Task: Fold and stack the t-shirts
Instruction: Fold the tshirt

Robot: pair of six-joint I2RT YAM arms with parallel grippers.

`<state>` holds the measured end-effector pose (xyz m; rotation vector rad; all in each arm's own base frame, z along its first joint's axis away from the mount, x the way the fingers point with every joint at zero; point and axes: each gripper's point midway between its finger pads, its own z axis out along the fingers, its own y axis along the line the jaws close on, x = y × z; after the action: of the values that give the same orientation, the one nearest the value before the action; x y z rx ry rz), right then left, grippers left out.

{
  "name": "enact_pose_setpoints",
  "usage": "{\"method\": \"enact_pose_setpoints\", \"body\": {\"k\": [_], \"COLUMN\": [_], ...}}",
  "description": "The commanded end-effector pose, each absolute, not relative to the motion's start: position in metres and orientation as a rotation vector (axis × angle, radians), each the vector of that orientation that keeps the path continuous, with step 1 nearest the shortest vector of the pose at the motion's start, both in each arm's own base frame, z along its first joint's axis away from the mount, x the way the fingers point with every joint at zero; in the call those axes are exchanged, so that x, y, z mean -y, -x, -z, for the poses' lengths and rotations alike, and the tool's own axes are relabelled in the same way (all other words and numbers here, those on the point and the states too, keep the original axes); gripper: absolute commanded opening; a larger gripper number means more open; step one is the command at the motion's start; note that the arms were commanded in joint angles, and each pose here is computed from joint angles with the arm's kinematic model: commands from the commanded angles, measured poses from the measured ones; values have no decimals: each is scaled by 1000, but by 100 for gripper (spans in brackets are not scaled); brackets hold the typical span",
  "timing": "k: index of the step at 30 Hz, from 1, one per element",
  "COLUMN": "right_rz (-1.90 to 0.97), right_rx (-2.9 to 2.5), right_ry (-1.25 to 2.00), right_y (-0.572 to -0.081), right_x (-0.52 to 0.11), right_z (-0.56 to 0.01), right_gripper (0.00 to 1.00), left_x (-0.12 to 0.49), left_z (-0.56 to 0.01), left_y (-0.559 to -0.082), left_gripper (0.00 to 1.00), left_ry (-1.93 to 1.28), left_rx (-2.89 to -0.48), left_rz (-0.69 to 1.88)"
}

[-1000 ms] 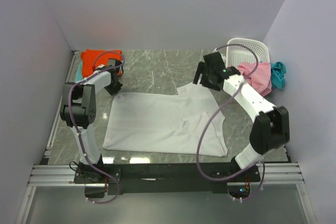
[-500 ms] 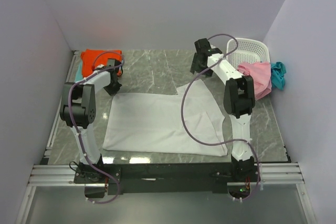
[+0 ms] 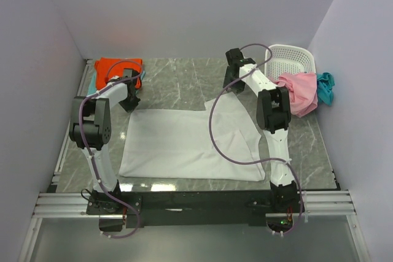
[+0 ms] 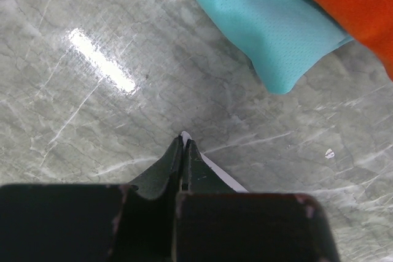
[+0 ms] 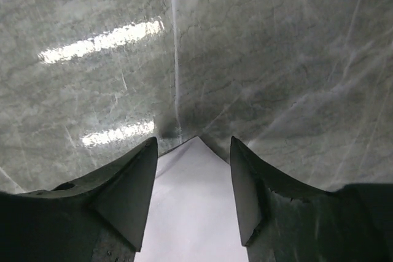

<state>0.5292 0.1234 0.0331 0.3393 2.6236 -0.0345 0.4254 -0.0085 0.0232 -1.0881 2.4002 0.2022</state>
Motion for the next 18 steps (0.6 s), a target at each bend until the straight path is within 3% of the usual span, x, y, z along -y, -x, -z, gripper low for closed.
{"method": "enact_pose_setpoints", "body": {"k": [1, 6, 10, 18], "right_rz": [14, 49, 34, 0], "right_rx": [-2634, -2645, -2655, -2626], "right_ry": [-305, -284, -257, -231], "right_y": [-534, -535, -532, -537], "right_x": [-125, -122, -123, -126], "right_z": [-28, -26, -27, -39], "right_gripper": [56, 50, 0, 0], "left_x": [6, 7, 8, 11], "left_z": [-29, -31, -29, -28], "left_y": [-426, -426, -428, -431], "left_gripper": [1, 1, 1, 1], "left_ry": [1090, 1100, 1103, 1107], "left_rx": [-2402, -2402, -2405, -2414], "left_rz": [-216, -207, -203, -188]}}
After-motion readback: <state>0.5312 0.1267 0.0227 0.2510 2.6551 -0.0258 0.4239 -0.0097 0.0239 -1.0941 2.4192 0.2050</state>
